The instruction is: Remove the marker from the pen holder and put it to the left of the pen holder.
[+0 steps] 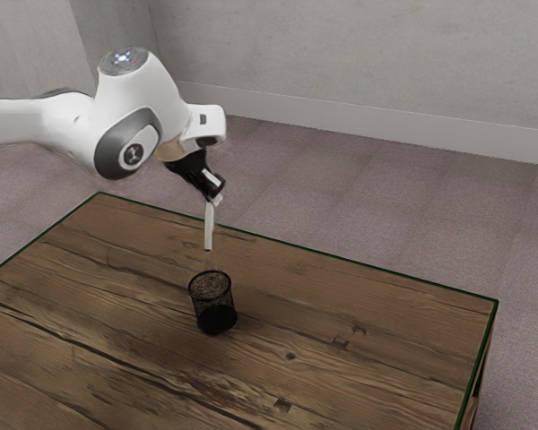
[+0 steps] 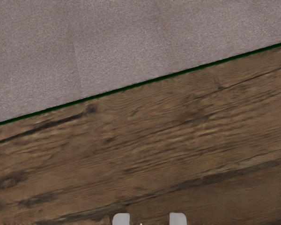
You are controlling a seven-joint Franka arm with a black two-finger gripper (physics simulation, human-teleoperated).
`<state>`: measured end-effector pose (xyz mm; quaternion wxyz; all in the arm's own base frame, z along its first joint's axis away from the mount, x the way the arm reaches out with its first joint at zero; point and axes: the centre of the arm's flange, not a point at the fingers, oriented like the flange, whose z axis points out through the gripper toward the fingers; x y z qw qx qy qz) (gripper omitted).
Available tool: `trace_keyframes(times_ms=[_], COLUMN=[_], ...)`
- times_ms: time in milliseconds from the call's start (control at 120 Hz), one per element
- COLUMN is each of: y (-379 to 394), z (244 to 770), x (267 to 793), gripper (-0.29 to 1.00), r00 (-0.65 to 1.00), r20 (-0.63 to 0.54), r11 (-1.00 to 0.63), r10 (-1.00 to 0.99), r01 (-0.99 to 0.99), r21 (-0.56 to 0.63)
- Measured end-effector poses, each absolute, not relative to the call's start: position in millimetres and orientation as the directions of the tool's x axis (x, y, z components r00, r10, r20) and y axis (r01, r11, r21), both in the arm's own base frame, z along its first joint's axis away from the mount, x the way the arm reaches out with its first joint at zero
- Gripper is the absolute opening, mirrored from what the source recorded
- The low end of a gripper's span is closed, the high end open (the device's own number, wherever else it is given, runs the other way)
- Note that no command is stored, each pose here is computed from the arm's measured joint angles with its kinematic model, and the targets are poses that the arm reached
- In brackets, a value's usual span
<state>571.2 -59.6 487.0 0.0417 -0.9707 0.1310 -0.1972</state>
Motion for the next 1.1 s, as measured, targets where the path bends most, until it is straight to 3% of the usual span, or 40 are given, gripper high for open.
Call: trace_keyframes(times_ms=[125,392,608,783,1000,1100], y=[-32,108,96,108,109,110], z=[494,401,335,307,291,289], x=[568,541,522,506,502,502], gripper=[-0.08,-0.08,-0.08,-0.08,-0.08,0.11], r00=[0.932,0.989,0.908,0.846,0.825,0.827], r20=[0.299,-0.119,-0.408,-0.521,-0.554,-0.551], r11=[-0.976,-0.991,-0.994,-0.993,-0.994,-0.994], r10=[-0.207,0.091,0.092,0.113,0.108,0.107], r01=[-0.175,0.078,0.061,0.085,0.083,0.089], r21=[-0.131,-0.110,-0.089,-0.077,-0.070,-0.059])
